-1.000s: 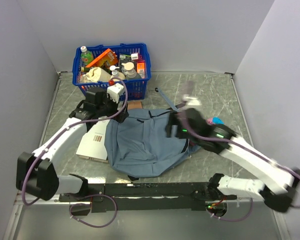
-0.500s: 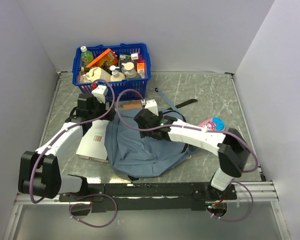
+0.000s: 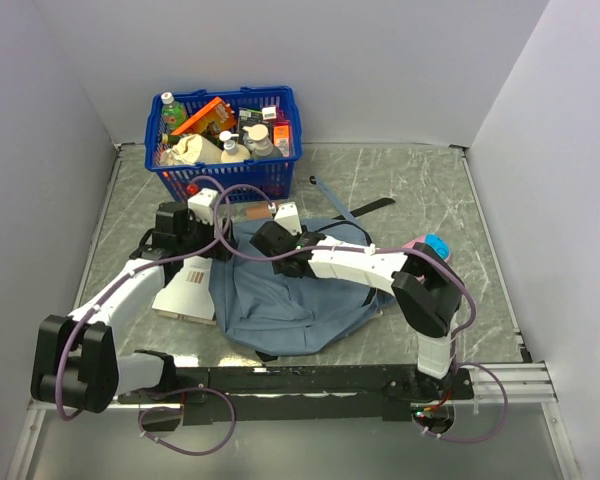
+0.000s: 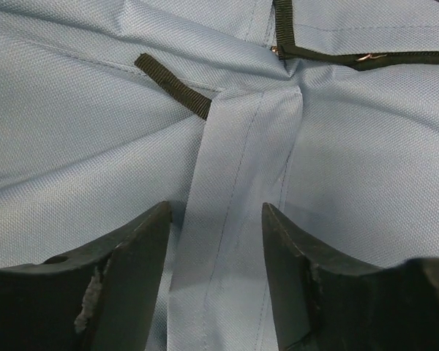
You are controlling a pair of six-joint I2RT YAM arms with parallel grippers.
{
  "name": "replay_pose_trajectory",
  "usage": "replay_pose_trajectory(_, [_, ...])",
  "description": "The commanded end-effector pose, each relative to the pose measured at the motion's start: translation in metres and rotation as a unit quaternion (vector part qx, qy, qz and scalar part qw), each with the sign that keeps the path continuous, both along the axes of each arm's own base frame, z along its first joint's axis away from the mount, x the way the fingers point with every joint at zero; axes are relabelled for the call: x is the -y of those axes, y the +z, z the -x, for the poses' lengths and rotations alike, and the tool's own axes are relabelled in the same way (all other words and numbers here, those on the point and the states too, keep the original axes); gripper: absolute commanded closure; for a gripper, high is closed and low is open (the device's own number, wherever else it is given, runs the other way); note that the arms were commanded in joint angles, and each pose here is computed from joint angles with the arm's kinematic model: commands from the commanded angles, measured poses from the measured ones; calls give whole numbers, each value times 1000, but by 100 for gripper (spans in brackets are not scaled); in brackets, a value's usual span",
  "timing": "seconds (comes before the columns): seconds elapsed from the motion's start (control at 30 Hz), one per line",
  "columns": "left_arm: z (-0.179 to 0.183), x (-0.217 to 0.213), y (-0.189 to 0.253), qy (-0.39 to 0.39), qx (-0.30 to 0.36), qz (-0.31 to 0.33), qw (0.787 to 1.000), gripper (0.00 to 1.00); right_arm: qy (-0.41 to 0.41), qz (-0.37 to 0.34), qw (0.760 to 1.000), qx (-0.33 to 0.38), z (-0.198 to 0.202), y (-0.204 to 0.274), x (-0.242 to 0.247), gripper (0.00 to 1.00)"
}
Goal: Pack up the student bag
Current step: Place the student bag at the center of the board, then unzip the student bag at the center of the board.
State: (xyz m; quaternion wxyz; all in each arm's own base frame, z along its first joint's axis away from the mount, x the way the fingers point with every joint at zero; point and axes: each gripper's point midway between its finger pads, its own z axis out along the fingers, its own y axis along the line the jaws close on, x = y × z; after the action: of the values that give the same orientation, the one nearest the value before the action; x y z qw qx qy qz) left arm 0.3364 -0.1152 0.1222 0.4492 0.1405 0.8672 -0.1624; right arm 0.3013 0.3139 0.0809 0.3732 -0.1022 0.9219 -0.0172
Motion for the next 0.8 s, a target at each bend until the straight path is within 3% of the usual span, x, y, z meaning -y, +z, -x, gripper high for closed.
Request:
replay_pose_trajectory(0.0, [-1,4,-10,-19,-1,-6,1000,5,-15,-25,999,20,-9,5,-12,43])
replay_pose_trajectory(0.03, [0,4,-12,-19,-2,-5,1000,8,-16,-22,999,20,-8,3,-11,44])
replay_pose_trajectory(0.13, [1,3,-17,-31,2,-19,999,35,-23,-19,999,16,-7,-4,-7,53])
replay_pose_trajectory(0.17, [0,2,-17,-30,5,-19,999,58,-24,-20,999,15,-6,-4,-6,55])
replay_pose_trajectory(0.23, [-1,1,-22,-22,-4,-19,1000,75,-29,-18,999,13,-3,-8,-1,61])
replay_pose_trajectory(0.27, [1,1,-25,-23,-13,-21,999,89,-31,-22,999,14,-2,-6,0,66])
replay_pose_trajectory(0.33, [-2,-1,-22,-16,-14,-23,1000,91,-35,-29,999,17,1,-3,4,70])
replay_pose_trajectory(0.57, [1,-9,1,-4,31,-35,999,94,-60,-47,997,29,14,10,28,100])
replay_pose_trajectory(0.77, [7,-16,3,-3,44,-51,998,97,-78,-62,994,45,25,21,54,100])
